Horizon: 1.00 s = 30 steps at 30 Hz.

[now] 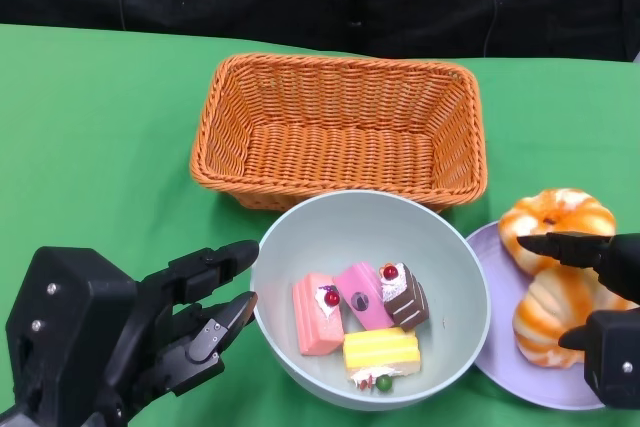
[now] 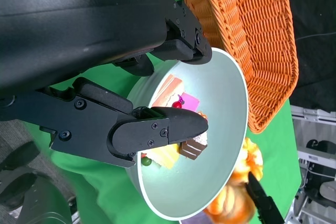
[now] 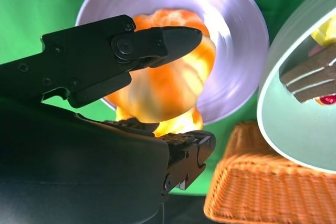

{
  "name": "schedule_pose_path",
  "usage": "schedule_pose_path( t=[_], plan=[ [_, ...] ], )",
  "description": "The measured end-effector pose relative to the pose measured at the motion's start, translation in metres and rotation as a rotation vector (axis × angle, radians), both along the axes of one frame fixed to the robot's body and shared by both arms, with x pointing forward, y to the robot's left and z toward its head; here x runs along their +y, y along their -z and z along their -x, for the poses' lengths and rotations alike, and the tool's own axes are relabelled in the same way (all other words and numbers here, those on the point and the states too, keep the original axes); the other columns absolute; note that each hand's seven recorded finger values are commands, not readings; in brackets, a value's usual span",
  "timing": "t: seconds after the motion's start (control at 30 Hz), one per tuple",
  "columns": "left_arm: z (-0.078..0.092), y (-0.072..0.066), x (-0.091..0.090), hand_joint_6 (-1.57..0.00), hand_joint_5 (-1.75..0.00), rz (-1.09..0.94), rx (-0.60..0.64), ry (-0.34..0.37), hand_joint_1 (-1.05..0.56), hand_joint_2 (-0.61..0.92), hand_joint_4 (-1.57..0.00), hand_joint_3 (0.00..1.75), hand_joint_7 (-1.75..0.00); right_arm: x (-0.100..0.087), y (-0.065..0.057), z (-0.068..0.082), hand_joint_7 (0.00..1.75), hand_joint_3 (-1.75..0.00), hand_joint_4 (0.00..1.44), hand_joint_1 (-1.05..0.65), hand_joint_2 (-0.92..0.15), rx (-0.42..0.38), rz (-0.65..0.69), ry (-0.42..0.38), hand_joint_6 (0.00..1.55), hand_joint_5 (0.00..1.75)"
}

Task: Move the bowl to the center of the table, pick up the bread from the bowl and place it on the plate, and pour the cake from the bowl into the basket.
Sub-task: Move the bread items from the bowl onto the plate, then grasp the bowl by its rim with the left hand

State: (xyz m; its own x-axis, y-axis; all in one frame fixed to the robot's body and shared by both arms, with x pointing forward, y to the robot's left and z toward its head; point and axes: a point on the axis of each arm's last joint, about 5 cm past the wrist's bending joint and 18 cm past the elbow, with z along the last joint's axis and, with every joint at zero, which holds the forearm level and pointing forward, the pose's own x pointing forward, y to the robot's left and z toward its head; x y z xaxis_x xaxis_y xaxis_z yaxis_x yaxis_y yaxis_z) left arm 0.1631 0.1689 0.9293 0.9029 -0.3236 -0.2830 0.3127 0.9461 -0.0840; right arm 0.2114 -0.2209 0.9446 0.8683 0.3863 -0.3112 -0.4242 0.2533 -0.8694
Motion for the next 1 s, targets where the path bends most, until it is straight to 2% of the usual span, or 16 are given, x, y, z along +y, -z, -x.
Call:
schedule_pose_path(
  t=[0.07,0.2,0.4,0.57,0.8,1.0],
  plan=[
    [0.0,0.0,0.0,-0.43,-0.62,0.0,0.0,0.0,-0.59,0.92,-0.29,0.55,-0.02,0.0,0.001,0.001,0.0,-0.19,0.05,-0.71,-0.92,-0.011,-0.001,-0.002,0.1,0.0],
    [0.0,0.0,0.0,-0.43,-0.63,-0.002,0.0,-0.001,-0.6,0.92,-0.3,0.55,-0.02,0.002,0.003,0.004,0.0,-0.2,0.04,-0.72,-0.92,-0.112,0.008,-0.008,0.1,0.0],
    [0.0,0.0,0.0,-0.42,-0.63,-0.004,0.0,-0.002,-0.6,0.92,-0.29,0.54,-0.01,0.002,0.007,0.009,0.01,-0.19,0.05,-0.73,-0.92,-0.186,0.012,-0.004,0.11,0.01],
    [0.0,0.0,0.001,-0.41,-0.63,-0.001,0.001,-0.006,-0.59,0.92,-0.28,0.54,-0.01,0.006,0.004,0.014,0.02,-0.15,0.09,-0.69,-0.92,-0.309,-0.051,0.002,0.14,0.04],
    [0.004,-0.001,0.004,-0.43,-0.62,-0.051,-0.009,-0.011,-0.59,0.92,-0.29,0.54,-0.02,0.01,-0.006,0.025,0.02,-0.16,0.11,-0.63,-0.92,-0.374,-0.119,0.004,0.14,0.06],
    [0.008,-0.004,0.002,-0.44,-0.6,-0.126,-0.065,-0.016,-0.57,0.92,-0.29,0.47,-0.02,0.01,-0.013,0.034,0.05,-0.17,0.19,-0.59,-0.92,-0.383,-0.148,-0.007,0.2,0.12]
  ],
)
